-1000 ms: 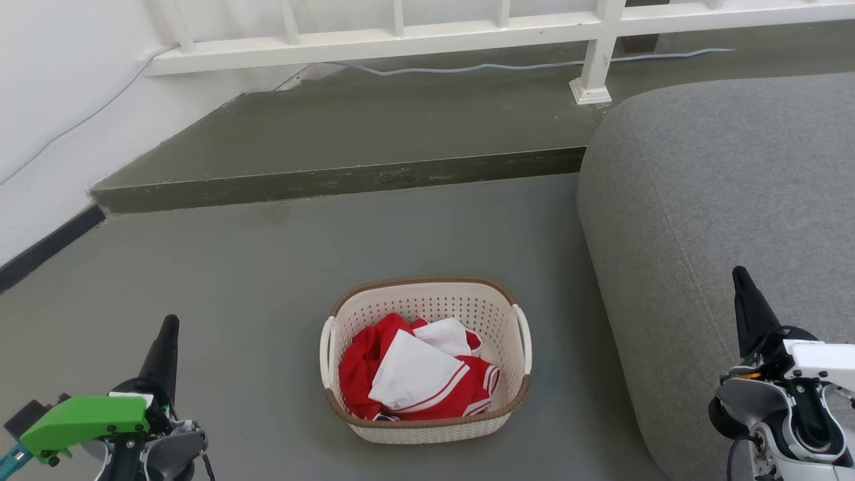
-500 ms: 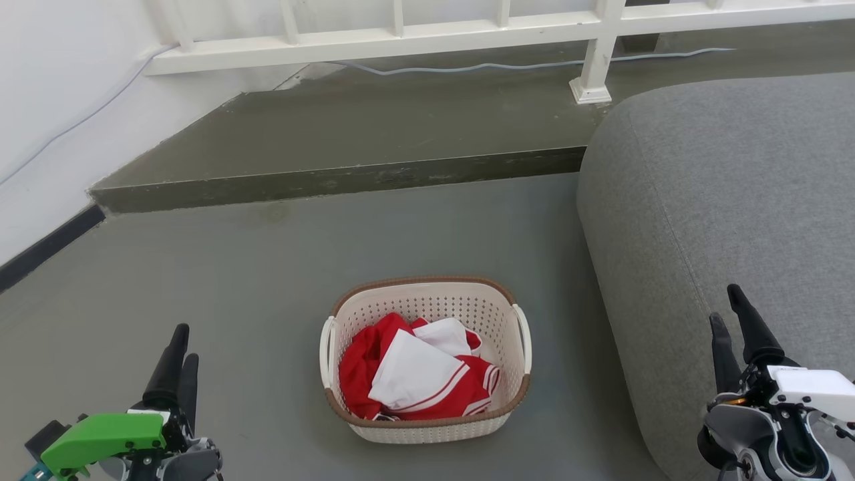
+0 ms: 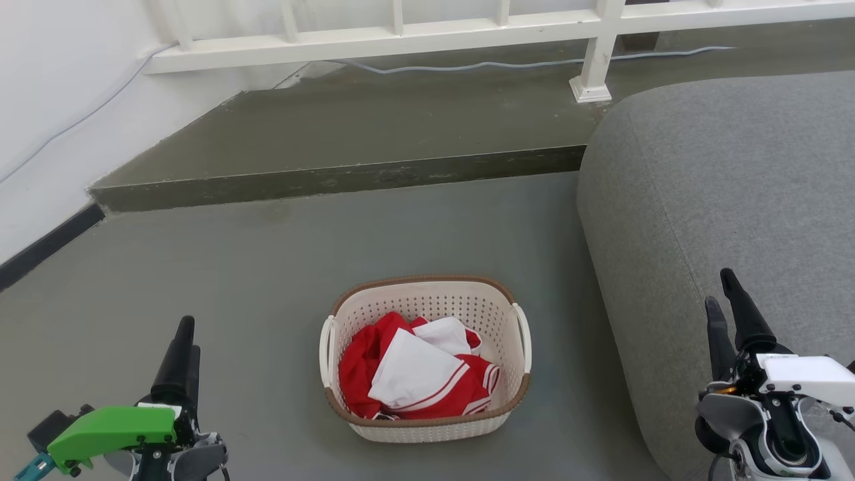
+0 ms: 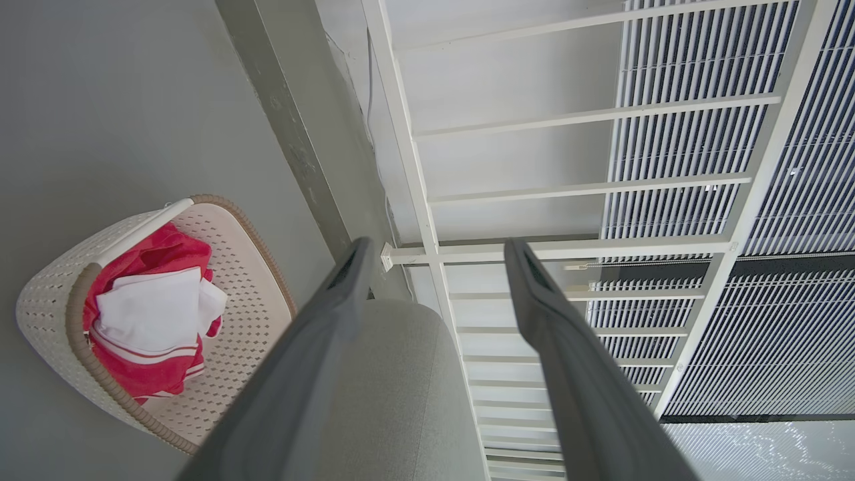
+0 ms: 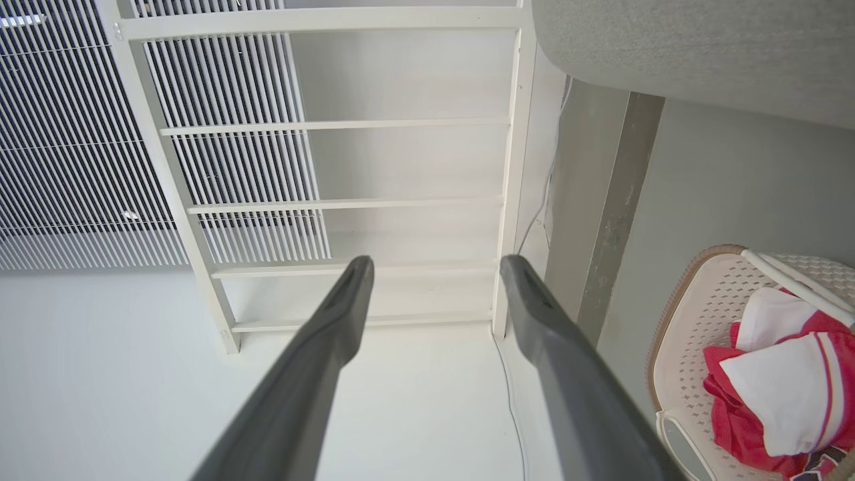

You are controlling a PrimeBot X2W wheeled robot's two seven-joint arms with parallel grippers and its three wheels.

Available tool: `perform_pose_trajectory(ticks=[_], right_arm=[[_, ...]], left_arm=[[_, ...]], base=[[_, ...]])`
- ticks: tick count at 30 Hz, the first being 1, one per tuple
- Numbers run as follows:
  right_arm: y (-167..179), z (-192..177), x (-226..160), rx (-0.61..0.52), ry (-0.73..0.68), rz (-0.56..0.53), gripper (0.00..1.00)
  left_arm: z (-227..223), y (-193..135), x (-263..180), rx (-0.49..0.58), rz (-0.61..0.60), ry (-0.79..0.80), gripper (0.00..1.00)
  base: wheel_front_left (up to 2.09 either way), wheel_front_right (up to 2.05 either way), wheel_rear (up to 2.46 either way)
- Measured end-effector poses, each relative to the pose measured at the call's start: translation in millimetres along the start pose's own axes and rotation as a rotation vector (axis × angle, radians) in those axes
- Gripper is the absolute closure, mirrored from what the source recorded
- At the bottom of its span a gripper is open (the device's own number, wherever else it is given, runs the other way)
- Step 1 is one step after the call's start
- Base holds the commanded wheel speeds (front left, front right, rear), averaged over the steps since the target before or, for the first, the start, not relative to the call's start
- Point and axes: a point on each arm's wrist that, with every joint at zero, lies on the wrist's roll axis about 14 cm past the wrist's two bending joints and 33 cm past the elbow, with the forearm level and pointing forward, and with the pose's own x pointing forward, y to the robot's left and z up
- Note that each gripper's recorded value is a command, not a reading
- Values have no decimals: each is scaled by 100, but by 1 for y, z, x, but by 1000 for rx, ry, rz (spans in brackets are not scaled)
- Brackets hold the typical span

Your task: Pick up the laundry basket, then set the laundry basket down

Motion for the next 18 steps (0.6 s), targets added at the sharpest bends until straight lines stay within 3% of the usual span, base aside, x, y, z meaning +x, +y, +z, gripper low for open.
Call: perform_pose_trajectory(ticks=[18], right_arm=[[26,-14,8,-220,43,81,0]], left_arm=[[-8,-9,4,229,-31,25,0]], base=[[0,0,0]])
